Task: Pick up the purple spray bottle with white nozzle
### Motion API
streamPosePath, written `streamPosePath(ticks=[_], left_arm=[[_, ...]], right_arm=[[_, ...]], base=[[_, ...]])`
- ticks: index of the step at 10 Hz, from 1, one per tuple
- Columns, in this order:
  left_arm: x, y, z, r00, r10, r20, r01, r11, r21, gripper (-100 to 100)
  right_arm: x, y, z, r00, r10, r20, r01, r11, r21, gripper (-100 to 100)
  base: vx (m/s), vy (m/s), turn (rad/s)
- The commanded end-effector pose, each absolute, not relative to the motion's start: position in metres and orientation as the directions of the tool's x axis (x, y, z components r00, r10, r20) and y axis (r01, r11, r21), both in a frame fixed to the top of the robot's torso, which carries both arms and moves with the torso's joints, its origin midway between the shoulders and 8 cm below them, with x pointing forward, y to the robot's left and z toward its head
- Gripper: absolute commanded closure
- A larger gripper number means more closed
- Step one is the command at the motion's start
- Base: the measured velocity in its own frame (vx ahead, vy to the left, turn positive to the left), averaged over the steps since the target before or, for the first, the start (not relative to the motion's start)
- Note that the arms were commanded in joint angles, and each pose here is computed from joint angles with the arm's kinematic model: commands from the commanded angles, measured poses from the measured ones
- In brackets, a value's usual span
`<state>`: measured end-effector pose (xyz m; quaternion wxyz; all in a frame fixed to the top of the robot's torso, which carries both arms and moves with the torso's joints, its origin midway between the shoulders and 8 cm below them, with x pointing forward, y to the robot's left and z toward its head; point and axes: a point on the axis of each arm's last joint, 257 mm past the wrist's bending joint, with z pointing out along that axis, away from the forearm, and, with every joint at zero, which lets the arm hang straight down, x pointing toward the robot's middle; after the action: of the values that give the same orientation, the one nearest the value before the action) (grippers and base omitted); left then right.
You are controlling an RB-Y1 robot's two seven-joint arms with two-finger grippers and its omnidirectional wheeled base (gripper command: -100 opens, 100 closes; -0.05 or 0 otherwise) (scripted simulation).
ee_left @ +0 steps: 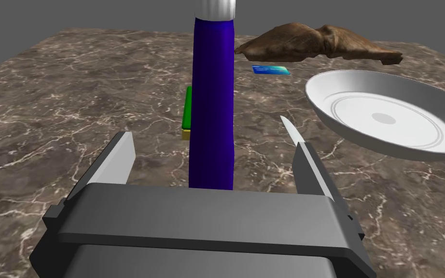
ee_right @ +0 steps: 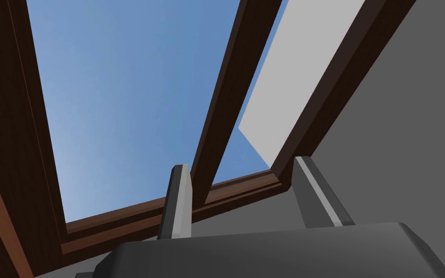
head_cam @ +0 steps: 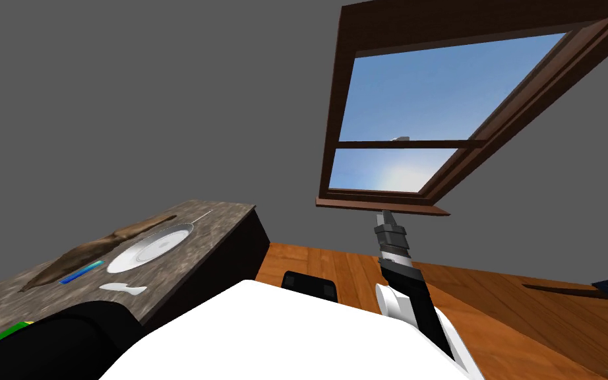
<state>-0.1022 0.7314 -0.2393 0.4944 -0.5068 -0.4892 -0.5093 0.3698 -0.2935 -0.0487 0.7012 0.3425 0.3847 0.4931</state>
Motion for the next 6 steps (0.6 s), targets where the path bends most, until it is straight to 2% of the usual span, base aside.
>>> streamPosePath(ticks=[1,3,4,6], left_arm=[[-0.085,0.737,-0.246,-0.010,-0.004,1.000,0.999,-0.045,0.010,-100],[-0.058,0.755,-0.240,0.013,-0.023,1.000,0.994,-0.106,-0.015,-100],[-0.052,0.755,-0.249,-0.001,-0.010,1.000,0.995,-0.101,-0.001,-100],[-0.022,0.772,-0.246,0.015,-0.023,1.000,0.988,-0.154,-0.019,-100]], right_arm=[[0.370,-0.294,-0.049,0.218,0.955,-0.202,-0.428,0.279,0.860,0],[0.370,-0.294,-0.049,0.218,0.955,-0.202,-0.428,0.279,0.860,0],[0.370,-0.294,-0.049,0.218,0.955,-0.202,-0.428,0.279,0.860,0],[0.370,-0.294,-0.049,0.218,0.955,-0.202,-0.428,0.279,0.860,0]], base=[[0.008,-0.032,-0.012],[0.009,-0.051,0.210],[0.006,-0.028,0.016],[0.007,-0.048,0.228]])
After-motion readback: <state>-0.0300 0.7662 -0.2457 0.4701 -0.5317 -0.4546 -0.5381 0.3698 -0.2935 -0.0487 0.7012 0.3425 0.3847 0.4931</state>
